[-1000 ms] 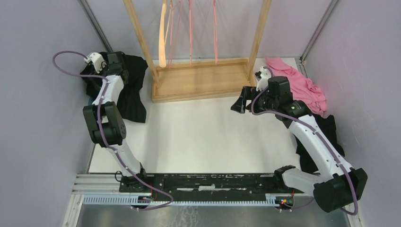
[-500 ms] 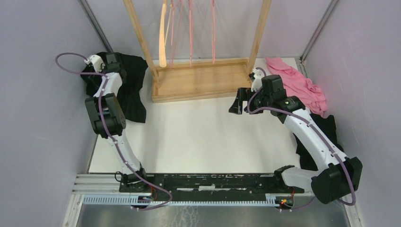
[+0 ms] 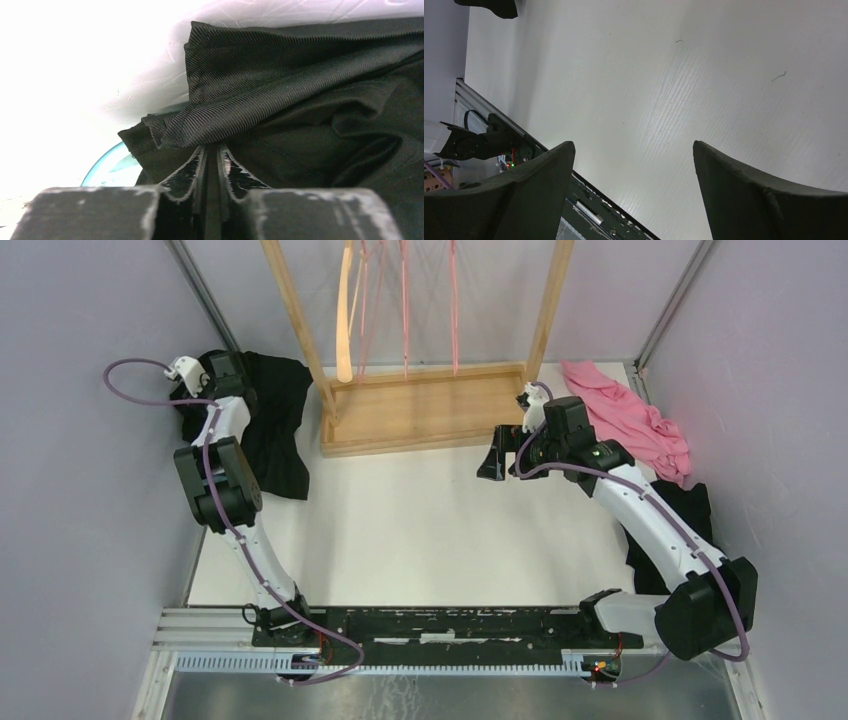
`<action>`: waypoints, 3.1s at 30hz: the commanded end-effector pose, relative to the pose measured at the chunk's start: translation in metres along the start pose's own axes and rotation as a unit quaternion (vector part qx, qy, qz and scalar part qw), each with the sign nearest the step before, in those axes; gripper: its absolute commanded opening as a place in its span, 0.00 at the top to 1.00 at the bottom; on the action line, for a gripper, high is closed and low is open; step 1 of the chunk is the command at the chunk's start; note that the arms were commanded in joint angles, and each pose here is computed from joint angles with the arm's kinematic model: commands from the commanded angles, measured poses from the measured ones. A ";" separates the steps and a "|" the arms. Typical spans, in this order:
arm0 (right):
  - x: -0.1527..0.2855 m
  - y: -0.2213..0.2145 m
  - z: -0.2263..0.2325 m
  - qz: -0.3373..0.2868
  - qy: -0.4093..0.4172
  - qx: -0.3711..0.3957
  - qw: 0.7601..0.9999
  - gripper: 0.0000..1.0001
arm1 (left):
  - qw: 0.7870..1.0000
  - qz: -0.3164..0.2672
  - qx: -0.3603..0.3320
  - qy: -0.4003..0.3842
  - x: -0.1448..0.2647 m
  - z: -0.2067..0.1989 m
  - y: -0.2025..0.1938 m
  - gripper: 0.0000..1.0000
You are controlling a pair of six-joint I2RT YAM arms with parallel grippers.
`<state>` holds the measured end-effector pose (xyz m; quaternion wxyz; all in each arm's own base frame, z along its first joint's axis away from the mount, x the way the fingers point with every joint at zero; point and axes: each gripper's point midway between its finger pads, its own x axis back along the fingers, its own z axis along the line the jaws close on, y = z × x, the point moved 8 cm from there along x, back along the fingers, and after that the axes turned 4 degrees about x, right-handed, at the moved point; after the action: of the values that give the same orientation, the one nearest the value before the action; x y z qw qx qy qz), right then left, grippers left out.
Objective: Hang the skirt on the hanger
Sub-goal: Pick up the skirt from the bin.
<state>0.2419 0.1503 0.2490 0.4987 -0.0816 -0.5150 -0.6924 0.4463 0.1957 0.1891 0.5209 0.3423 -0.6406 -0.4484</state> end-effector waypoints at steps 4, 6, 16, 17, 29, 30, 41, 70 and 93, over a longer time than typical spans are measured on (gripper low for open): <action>-0.005 0.008 0.008 -0.020 0.022 0.024 0.999 0.06 | 0.998 -0.027 0.064 -0.008 0.010 0.003 0.027 0.90; -0.006 0.006 0.008 -0.020 0.023 0.025 0.999 0.07 | 0.997 -0.031 0.072 -0.021 0.023 0.005 0.034 0.91; -0.004 -0.001 0.015 -0.020 0.033 0.028 0.999 0.07 | 0.989 -0.035 0.104 -0.096 0.097 0.023 0.054 0.94; -0.002 -0.002 0.017 -0.022 0.035 0.031 0.999 0.07 | 0.989 -0.036 0.105 -0.101 0.102 0.024 0.056 0.94; 0.020 -0.005 0.026 -0.020 0.038 0.053 0.998 0.06 | 0.990 -0.066 0.104 -0.073 0.086 0.007 0.085 0.29; 0.019 -0.005 0.027 -0.019 0.040 0.053 0.998 0.06 | 0.989 -0.069 0.108 -0.075 0.087 0.007 0.085 0.29; 0.009 -0.007 0.027 -0.005 0.045 0.062 0.997 0.06 | 0.982 -0.121 0.126 -0.073 0.078 0.016 0.081 0.26; -0.039 -0.022 0.032 0.053 0.047 0.087 0.994 0.07 | 0.970 -0.033 0.237 -0.043 0.016 0.022 0.021 0.28; -0.078 -0.027 0.057 0.089 0.047 0.117 0.988 0.07 | 0.974 0.003 0.215 -0.075 -0.038 0.016 0.014 0.96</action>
<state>0.2288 0.2287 0.1950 0.6026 -0.0658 -0.5460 -0.5783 0.4375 0.2401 0.1604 0.4132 0.4151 -0.7509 -0.3051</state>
